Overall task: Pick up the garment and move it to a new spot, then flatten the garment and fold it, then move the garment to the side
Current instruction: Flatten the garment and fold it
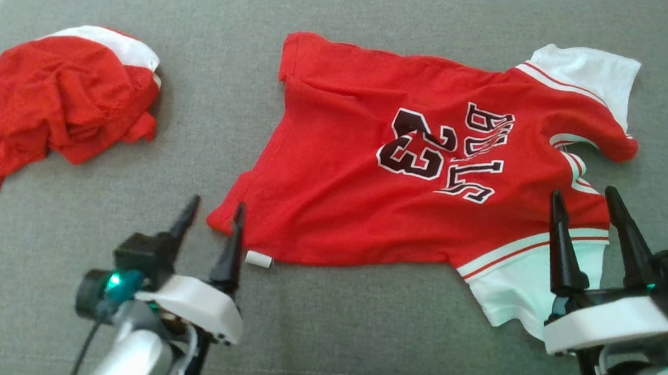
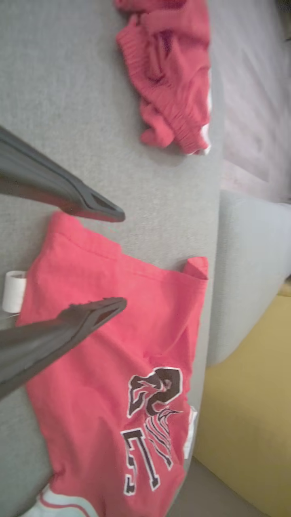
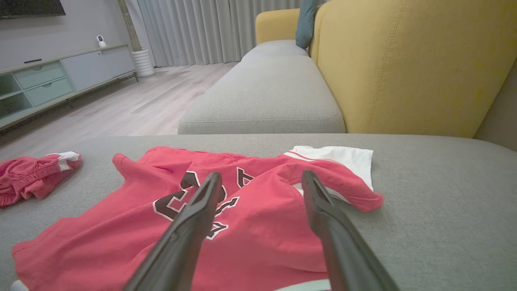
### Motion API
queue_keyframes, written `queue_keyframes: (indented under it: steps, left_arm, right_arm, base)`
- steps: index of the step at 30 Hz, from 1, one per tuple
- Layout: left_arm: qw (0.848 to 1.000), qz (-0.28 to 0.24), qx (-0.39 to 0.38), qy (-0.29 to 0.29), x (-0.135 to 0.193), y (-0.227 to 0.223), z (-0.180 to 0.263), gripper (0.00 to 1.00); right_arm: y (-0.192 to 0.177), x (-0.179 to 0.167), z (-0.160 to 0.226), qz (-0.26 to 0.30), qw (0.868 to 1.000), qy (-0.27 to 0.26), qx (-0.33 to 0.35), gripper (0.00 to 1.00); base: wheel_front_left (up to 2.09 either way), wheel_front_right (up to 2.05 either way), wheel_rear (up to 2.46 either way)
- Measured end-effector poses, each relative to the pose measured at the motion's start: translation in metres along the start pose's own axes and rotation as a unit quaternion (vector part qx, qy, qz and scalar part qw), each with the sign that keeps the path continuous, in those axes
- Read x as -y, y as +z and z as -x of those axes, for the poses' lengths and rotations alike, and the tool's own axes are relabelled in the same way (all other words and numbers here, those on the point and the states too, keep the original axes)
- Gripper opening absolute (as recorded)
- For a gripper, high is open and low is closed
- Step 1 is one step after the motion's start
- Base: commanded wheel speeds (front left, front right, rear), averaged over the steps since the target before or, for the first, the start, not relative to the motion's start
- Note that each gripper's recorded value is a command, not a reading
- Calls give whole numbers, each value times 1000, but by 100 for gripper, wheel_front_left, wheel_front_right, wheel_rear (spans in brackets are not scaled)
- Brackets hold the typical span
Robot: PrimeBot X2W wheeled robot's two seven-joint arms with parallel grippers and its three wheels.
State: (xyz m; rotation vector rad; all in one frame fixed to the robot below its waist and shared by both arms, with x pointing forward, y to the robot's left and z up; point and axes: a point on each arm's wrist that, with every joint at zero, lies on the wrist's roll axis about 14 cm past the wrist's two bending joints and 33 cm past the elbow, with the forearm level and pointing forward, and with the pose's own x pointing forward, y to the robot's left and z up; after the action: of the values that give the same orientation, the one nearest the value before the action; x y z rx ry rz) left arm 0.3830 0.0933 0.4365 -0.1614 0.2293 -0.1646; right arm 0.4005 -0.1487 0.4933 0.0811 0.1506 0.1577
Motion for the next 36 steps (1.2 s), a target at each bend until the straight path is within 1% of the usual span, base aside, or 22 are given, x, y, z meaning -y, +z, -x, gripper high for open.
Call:
queue_keyframes:
  steps: [3, 4, 9, 13, 26, 28, 31, 34, 36]
  left_arm:
    - [999, -18, 50, 10, -11, 24, 1, 100]
    - [996, -32, 81, 17, -20, 41, 2, 100]
    - [990, -59, 127, 28, -34, 71, 9, 100]
    - [990, -64, 125, 27, -35, 68, 16, 100]
    - [991, -62, 115, 28, -35, 61, 18, 100]
    - [994, -53, 92, 21, -33, 51, 16, 100]
    - [999, -36, 32, 8, -32, 24, 13, 100]
    - [999, -21, -37, -4, -32, -7, 8, 100]
    - [998, -14, -63, -18, -29, -20, 2, 100]
  right_arm:
    - [3, 0, 6, 10, 1000, -2, 4, 100]
    - [8, 0, 9, 12, 1000, -2, 11, 100]
    - [4, 0, 24, 15, 1000, -5, 1, 100]
    - [2, 0, 32, 15, 1000, -7, -5, 100]
    - [2, -2, 32, 14, 1000, -6, -7, 100]
    - [1, -1, 32, 14, 1000, -6, -9, 100]
    - [-2, -1, 31, 12, 1000, -7, -14, 100]
    - [-6, 1, 28, 11, 1000, -9, -20, 100]
    - [-8, 3, 24, 10, 1000, -11, -23, 100]
  base:
    - [0, 0, 0]
    - [0, 0, 0]
    - [0, 0, 0]
    - [0, 0, 0]
    - [0, 0, 0]
    - [0, 0, 0]
    - [0, 0, 0]
    - [0, 0, 0]
    - [0, 0, 0]
